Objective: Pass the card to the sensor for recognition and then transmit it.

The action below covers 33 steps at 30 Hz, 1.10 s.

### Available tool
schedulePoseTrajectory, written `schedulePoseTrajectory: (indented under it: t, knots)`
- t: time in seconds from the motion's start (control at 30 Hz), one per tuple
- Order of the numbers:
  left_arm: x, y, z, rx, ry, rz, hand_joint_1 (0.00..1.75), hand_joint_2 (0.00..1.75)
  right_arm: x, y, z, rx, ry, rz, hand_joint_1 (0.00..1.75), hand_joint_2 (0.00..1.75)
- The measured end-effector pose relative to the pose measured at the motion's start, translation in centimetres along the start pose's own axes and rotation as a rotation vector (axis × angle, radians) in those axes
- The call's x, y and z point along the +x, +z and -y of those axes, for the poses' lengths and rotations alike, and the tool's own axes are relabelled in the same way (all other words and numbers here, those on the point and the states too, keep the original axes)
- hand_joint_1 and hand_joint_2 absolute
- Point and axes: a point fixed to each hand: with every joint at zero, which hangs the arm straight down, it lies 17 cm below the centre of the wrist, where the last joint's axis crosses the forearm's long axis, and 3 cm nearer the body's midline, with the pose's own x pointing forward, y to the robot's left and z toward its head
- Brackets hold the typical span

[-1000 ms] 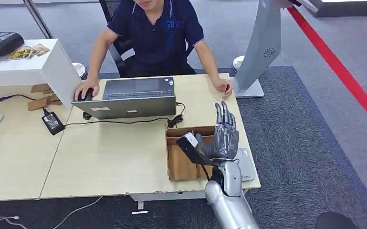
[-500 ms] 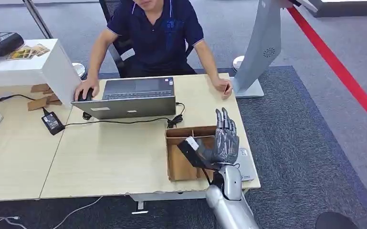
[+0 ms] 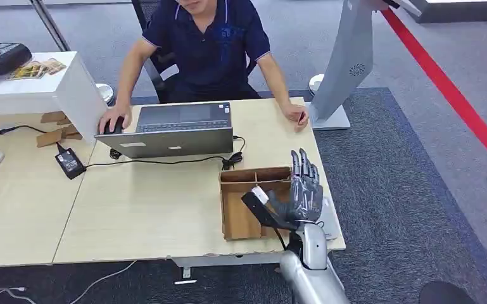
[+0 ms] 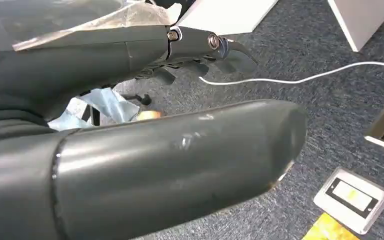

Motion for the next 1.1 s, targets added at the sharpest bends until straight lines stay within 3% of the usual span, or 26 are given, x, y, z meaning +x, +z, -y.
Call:
schedulePoseTrajectory:
  t: [1.1]
  knots:
    - [0.0,0.0,-0.1,0.002,-0.012,0.01,0.0,0.0,1.8,-0.5,0.3,-0.01,0.006,0.059,0.0,1.75]
